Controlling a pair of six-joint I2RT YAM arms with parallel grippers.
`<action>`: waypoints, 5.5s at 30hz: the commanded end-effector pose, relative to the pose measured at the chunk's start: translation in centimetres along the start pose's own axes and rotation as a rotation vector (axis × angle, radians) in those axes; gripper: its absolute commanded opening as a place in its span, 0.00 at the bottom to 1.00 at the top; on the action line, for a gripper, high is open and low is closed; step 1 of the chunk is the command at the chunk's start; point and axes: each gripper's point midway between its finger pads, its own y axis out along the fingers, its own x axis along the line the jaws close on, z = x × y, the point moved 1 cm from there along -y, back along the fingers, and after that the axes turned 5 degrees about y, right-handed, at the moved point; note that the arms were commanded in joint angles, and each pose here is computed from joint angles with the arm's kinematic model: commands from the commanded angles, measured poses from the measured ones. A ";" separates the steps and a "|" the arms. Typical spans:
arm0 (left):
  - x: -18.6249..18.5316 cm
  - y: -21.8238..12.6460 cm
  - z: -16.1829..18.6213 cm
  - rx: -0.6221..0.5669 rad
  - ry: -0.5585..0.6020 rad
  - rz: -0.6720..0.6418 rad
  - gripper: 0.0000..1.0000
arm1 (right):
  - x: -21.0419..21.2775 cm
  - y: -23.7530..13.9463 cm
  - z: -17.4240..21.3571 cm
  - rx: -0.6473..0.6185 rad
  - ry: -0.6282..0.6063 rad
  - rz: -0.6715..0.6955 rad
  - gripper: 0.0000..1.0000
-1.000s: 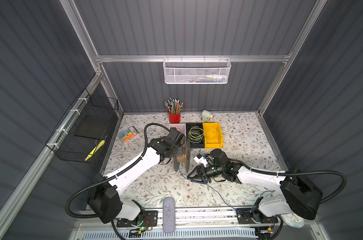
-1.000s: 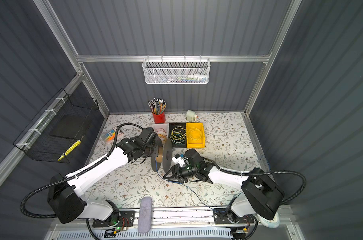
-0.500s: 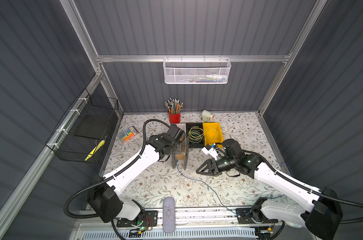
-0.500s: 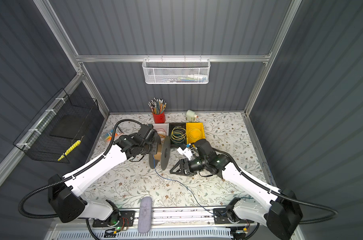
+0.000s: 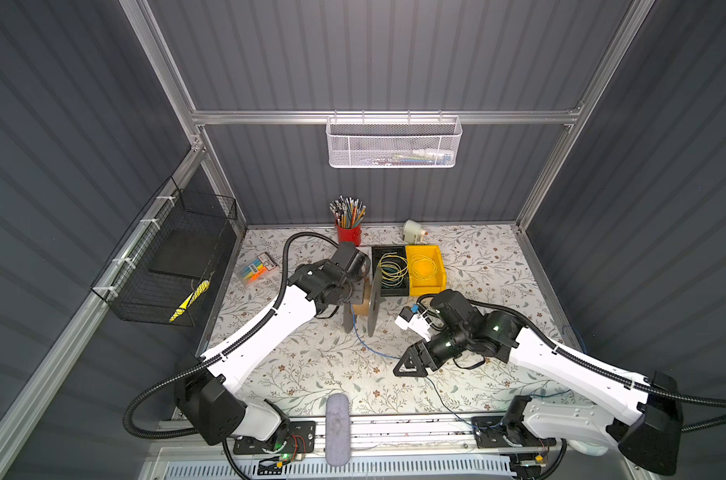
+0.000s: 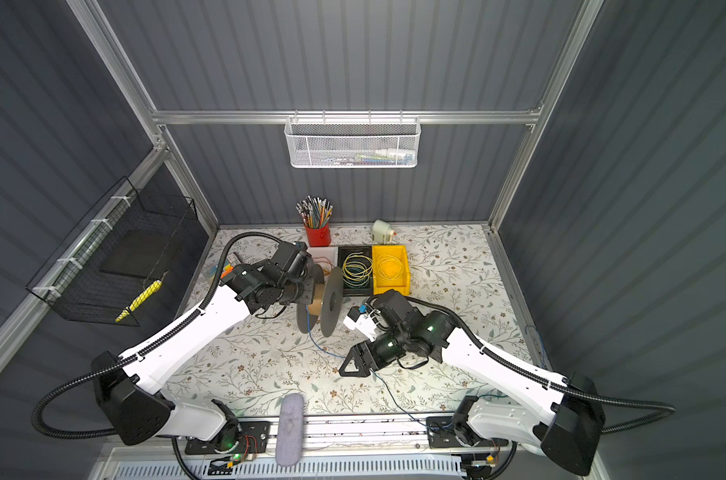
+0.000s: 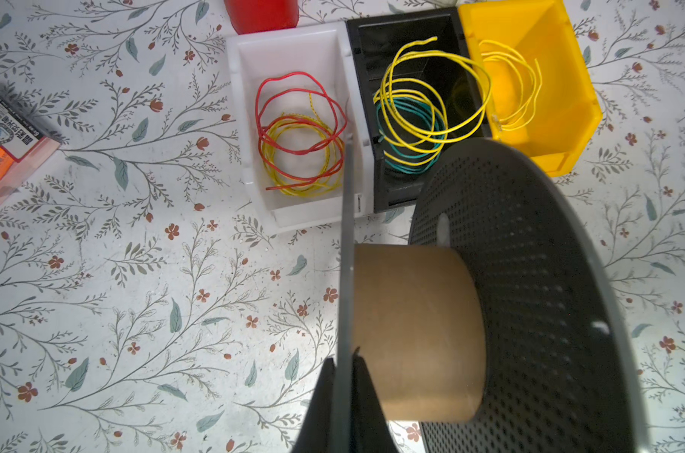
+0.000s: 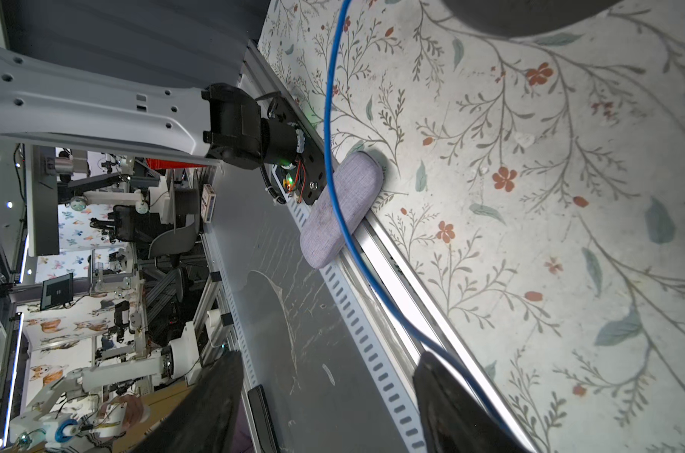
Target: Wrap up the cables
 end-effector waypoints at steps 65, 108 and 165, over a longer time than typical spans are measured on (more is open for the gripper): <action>1.0 -6.1 -1.8 -0.044 -0.009 0.165 0.00 | -3.4 1.0 -0.9 -0.005 -0.208 0.173 0.26; 7.5 -18.3 -9.1 -0.464 -0.210 0.444 0.00 | -12.7 0.4 -0.8 -0.006 0.164 0.269 0.00; -2.0 -10.0 -9.3 -0.396 -0.205 -0.051 0.00 | 8.6 -2.8 -9.0 -0.083 0.095 -0.456 0.05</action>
